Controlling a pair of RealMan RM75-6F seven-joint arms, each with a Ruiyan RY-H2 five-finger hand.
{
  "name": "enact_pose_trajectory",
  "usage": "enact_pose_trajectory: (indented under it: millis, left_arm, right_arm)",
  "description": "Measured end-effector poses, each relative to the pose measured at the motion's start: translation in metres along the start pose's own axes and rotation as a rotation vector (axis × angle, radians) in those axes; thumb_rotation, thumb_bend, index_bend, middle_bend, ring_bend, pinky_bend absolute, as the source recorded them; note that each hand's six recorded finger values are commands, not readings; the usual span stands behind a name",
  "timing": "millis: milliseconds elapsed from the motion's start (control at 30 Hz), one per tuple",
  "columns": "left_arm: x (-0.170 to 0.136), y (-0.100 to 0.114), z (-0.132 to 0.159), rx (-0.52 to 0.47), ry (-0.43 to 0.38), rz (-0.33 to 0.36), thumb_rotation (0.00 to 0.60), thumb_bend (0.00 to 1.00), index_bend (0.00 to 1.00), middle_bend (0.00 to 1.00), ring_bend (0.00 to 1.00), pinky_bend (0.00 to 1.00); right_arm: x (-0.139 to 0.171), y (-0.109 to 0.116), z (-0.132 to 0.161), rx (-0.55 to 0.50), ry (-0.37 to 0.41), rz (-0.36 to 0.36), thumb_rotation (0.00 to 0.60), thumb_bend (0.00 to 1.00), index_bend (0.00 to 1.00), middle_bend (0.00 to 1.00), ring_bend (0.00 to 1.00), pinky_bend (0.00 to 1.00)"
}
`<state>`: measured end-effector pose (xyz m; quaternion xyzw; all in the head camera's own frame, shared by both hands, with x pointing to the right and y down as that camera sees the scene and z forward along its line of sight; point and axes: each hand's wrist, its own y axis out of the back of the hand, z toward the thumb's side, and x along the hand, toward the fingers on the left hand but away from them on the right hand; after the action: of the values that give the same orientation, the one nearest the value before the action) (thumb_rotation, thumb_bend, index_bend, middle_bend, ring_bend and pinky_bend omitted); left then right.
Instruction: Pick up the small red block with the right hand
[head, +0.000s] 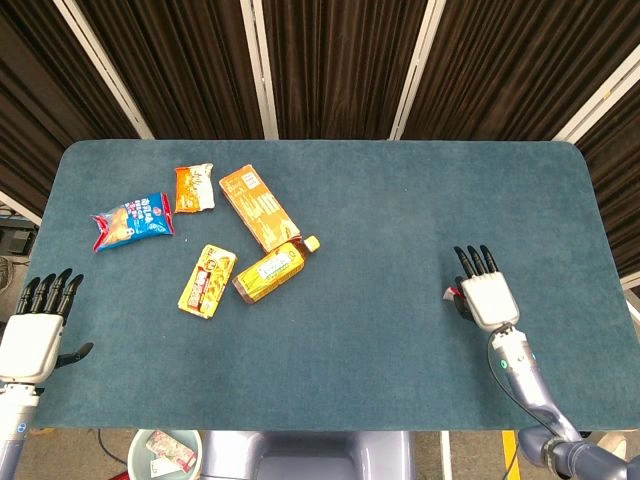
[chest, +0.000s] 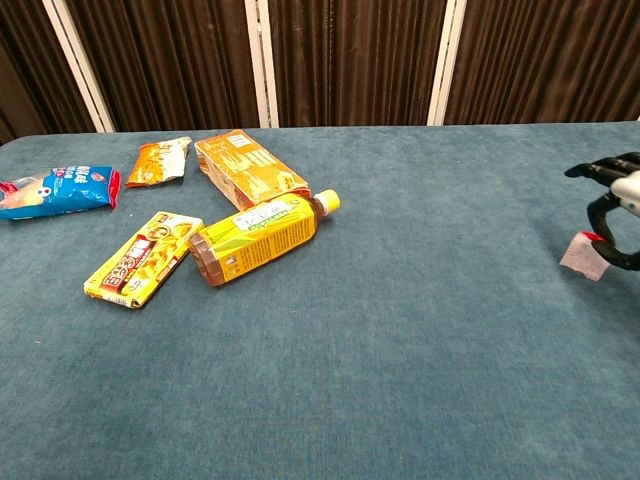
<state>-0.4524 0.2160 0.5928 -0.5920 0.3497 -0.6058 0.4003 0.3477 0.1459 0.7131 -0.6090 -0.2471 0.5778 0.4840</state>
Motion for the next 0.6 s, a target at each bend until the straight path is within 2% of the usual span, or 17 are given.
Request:
enact_pose_trajectory:
  millis: [133,300,467,600]
  left_arm:
    - [0.0,-0.001,0.0,0.002,0.0,-0.001,0.6,0.1,0.0,0.0,0.0,0.0]
    - [-0.002,0.001,0.001,0.001,-0.002,0.007,0.6,0.1,0.0,0.0,0.0,0.0]
    - [-0.005,0.003,0.001,-0.012,-0.012,0.009,0.6,0.11,0.0,0.0,0.0,0.0]
    - [-0.008,0.007,0.002,-0.029,-0.032,0.012,0.6,0.1,0.0,0.0,0.0,0.0]
  right_arm:
    - [-0.02,0.003,-0.001,0.013,0.0,0.016,0.6,0.51,0.62,0.05,0.0,0.0]
    - [-0.034,0.016,0.0,-0.021,-0.013,-0.023,0.6,0.52,0.62,0.05,0.0,0.0]
    - [-0.019,0.039,0.003,-0.067,-0.014,-0.126,0.6,0.52,0.59,0.03,0.0,0.0]
    - [0.013,0.055,0.006,-0.098,-0.021,-0.18,0.6,0.52,0.59,0.03,0.0,0.0]
